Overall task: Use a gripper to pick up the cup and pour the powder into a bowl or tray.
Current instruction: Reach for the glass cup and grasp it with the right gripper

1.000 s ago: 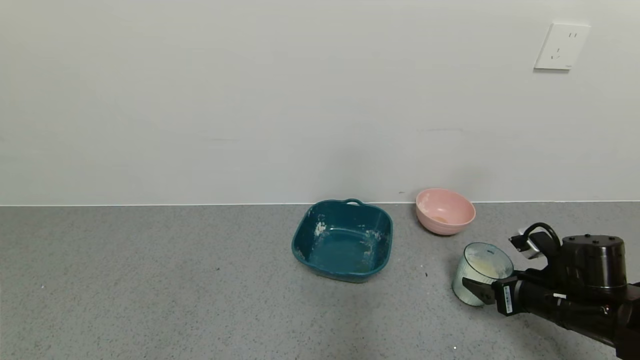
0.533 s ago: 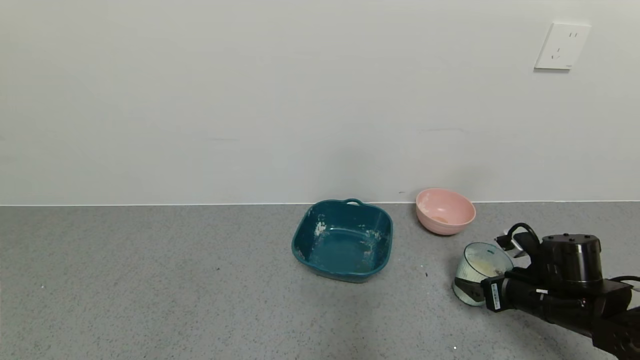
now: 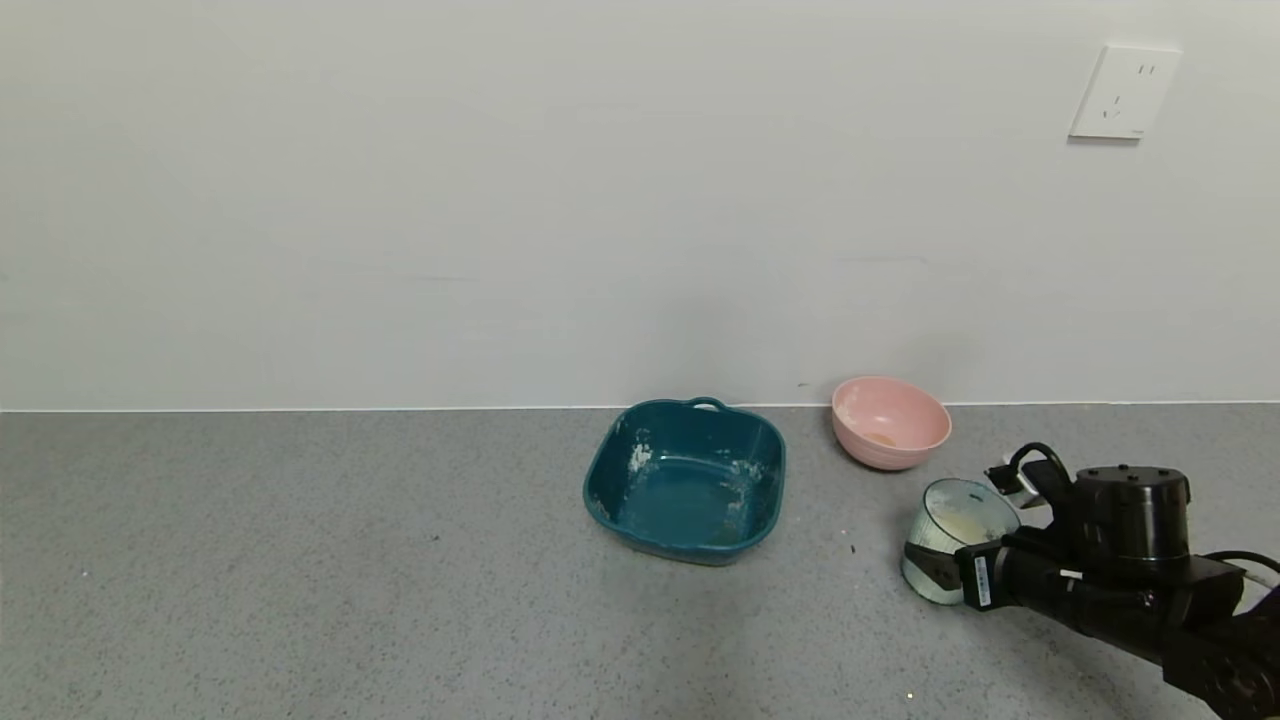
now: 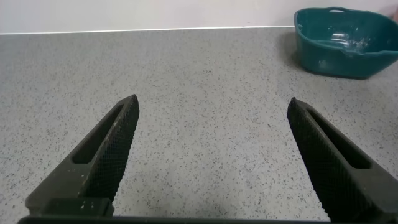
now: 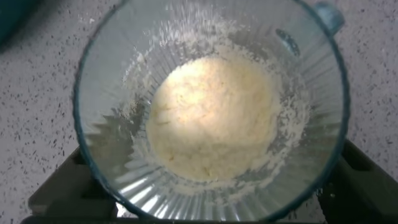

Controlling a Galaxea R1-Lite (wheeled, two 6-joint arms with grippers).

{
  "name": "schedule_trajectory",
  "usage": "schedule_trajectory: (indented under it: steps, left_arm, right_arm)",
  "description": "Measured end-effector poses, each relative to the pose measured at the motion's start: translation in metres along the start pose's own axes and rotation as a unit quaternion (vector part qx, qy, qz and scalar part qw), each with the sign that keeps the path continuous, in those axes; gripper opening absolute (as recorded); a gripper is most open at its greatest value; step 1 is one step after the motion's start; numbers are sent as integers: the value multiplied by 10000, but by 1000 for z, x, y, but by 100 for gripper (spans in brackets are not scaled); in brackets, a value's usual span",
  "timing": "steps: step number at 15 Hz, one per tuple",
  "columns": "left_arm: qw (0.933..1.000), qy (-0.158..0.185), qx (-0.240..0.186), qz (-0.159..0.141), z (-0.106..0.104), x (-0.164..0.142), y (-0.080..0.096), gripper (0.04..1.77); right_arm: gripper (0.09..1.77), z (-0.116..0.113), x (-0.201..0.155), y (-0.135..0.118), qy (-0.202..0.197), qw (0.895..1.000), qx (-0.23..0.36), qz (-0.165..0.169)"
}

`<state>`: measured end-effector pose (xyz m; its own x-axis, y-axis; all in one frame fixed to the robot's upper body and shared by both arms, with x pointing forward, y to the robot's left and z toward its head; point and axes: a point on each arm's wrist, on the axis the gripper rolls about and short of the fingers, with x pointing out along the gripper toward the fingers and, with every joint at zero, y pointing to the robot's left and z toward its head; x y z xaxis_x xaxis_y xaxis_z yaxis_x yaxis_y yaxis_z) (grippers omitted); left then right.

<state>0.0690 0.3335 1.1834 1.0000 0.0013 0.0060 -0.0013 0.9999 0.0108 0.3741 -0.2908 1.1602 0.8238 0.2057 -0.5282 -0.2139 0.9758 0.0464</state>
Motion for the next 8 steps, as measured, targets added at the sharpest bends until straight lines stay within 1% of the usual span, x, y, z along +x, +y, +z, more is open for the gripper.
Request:
schedule_trajectory:
  steps: [4, 8]
  left_arm:
    - [10000, 0, 0, 0, 0, 0, 0, 172]
    - [10000, 0, -2, 0, 0, 0, 0, 172]
  right_arm:
    - [171, -3, 5, 0, 49, 10000, -6, -10]
    - [171, -4, 6, -1, -114, 9999, -7, -11]
